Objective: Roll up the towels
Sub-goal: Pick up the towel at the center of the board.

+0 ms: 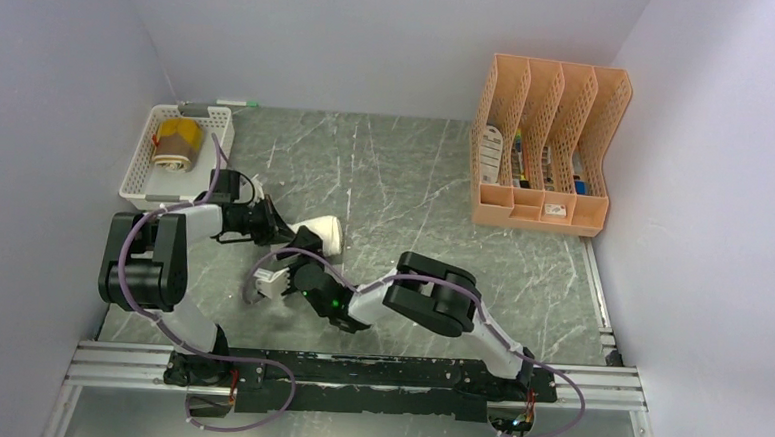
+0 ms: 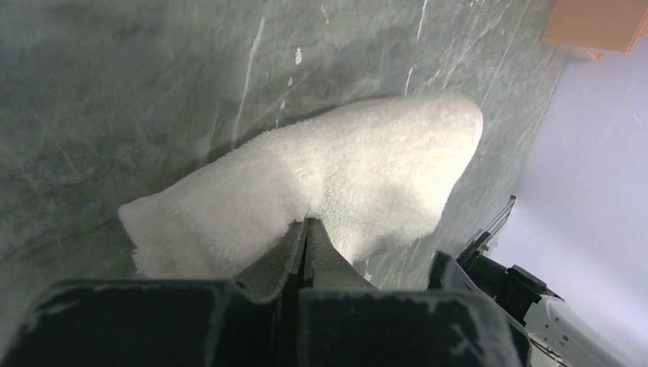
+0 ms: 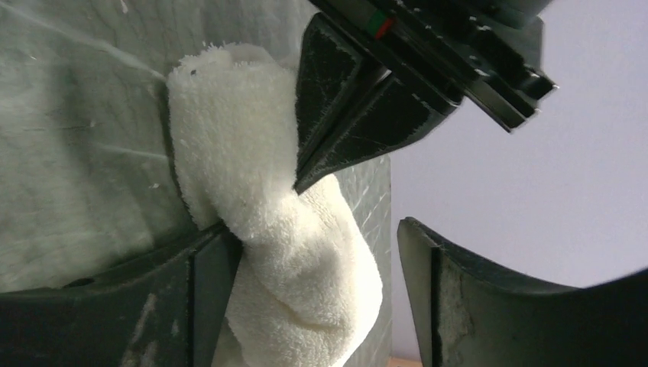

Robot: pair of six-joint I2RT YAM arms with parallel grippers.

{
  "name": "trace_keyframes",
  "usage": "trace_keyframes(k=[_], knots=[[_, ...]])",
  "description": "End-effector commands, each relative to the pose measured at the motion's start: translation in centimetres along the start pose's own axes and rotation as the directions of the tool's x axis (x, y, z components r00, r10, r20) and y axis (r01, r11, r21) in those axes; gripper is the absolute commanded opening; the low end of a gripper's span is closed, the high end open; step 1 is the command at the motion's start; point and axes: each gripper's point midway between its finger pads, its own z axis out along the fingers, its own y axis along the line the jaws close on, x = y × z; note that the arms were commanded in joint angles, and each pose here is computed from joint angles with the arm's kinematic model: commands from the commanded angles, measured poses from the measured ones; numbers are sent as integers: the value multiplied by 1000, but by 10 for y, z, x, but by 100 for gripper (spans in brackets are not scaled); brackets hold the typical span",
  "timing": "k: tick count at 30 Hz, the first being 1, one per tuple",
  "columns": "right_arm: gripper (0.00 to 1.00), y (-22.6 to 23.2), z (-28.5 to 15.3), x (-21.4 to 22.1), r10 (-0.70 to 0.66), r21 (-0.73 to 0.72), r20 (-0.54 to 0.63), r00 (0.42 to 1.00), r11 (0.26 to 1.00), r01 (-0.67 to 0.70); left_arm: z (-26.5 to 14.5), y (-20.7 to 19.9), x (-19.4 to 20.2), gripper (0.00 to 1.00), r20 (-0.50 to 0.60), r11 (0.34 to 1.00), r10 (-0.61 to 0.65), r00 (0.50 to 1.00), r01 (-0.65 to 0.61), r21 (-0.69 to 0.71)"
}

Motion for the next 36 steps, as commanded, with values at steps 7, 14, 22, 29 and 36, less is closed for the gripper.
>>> trace_keyframes(k=[7,14,22,29,36], knots=[[0,68,21,86,-94,-264,-166,982,963,47,-1,8,32,7,-137,999,-37,990,33,-30],[0,14,2,67,148,-162,-84,985,974,-160,-53,-24,-59,7,113,1000,25,993,-26,6],[0,-48,-32,36,437,-235,55,898,879,-414,-119,-94,-144,7,345,976,177,922,-210,62],[0,-81,-56,23,686,-446,94,721,677,-586,-121,-119,-113,17,357,898,268,895,-366,244],[0,-114,-86,14,799,-568,187,572,563,-600,-120,-126,-67,49,391,814,277,878,-430,390]])
